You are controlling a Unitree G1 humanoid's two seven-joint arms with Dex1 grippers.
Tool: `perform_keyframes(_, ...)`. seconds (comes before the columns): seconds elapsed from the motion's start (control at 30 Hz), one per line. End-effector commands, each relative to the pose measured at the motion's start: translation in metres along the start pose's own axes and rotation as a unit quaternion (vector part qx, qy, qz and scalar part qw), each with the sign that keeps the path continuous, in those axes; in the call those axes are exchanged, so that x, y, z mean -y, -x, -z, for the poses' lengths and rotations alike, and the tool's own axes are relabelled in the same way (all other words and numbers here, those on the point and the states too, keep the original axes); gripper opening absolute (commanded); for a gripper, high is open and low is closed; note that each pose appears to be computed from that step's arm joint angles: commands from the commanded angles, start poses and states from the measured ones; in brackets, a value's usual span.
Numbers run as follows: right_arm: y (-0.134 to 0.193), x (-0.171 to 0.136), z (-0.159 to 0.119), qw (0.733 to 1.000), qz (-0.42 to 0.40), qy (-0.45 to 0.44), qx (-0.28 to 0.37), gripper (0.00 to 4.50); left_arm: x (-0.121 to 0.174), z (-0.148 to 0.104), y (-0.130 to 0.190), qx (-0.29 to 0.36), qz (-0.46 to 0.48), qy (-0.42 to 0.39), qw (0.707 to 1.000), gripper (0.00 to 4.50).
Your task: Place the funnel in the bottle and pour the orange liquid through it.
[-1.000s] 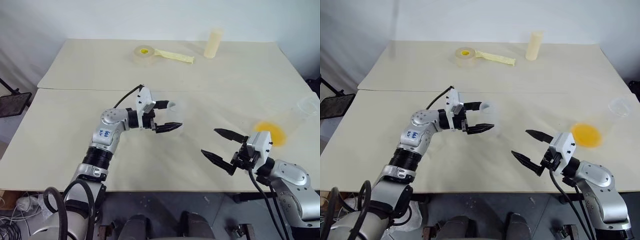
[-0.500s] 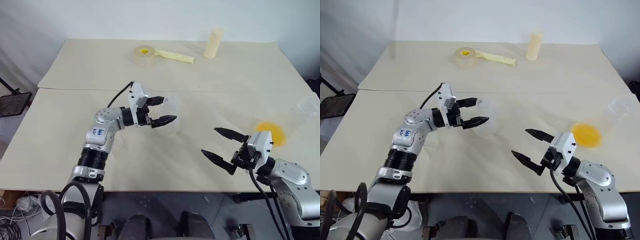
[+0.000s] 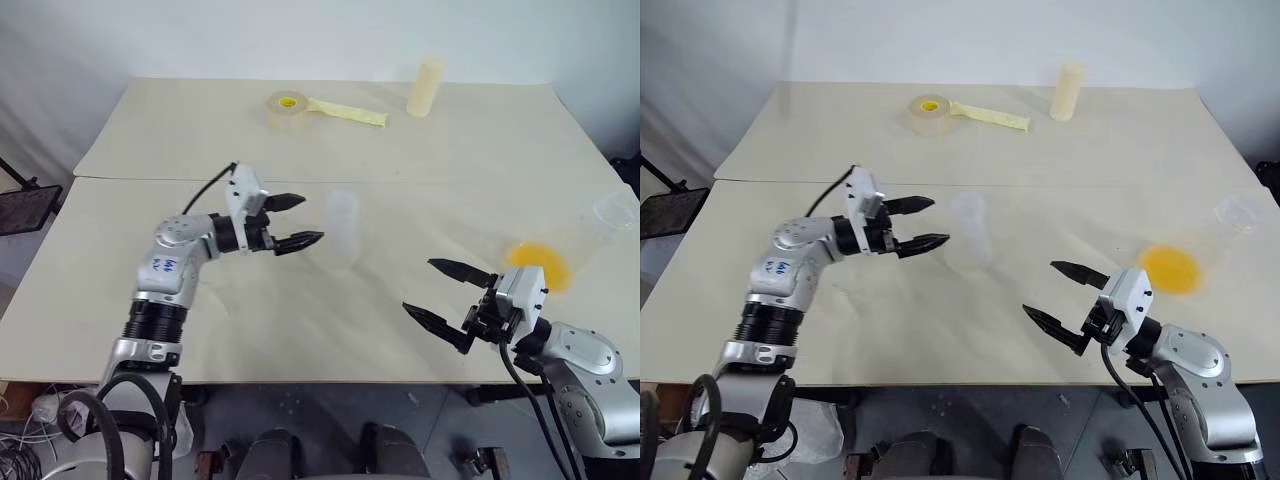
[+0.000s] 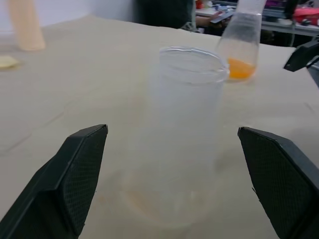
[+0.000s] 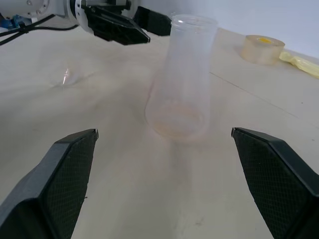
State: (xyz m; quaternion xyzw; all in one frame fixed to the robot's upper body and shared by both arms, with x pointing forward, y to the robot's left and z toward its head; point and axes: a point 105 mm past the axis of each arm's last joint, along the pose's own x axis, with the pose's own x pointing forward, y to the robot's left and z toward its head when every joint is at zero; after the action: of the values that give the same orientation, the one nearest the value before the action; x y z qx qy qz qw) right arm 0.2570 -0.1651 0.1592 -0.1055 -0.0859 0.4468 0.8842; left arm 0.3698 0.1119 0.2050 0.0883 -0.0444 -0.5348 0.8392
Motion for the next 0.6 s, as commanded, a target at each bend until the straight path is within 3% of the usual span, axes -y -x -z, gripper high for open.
perform_keyframes(0.03, 0.003, 0.002, -0.011, 1.0, -0.004, 0.022, 0.007, 4.5, -0.019, -0.029, 0.048, 0.014, -0.063, -0.038, 0.997, 4.44)
perform_keyframes(0.1, 0.003, 0.004, -0.01, 1.0, -0.008, 0.021, 0.004, 4.5, -0.021, -0.031, 0.091, -0.01, -0.102, -0.054, 0.993, 4.44)
perform_keyframes(0.2, 0.003, 0.006, -0.007, 1.0, -0.022, 0.016, 0.001, 4.5, -0.001, -0.017, 0.128, -0.043, -0.12, -0.048, 0.991, 4.44)
perform_keyframes(0.47, -0.008, 0.007, -0.007, 0.995, -0.097, 0.001, 0.011, 4.5, 0.051, 0.005, 0.185, -0.076, -0.207, -0.009, 0.975, 4.44)
perform_keyframes(0.6, -0.016, 0.013, -0.008, 0.993, -0.113, 0.004, 0.013, 4.5, 0.082, 0.02, 0.21, -0.127, -0.247, 0.01, 0.96, 4.44)
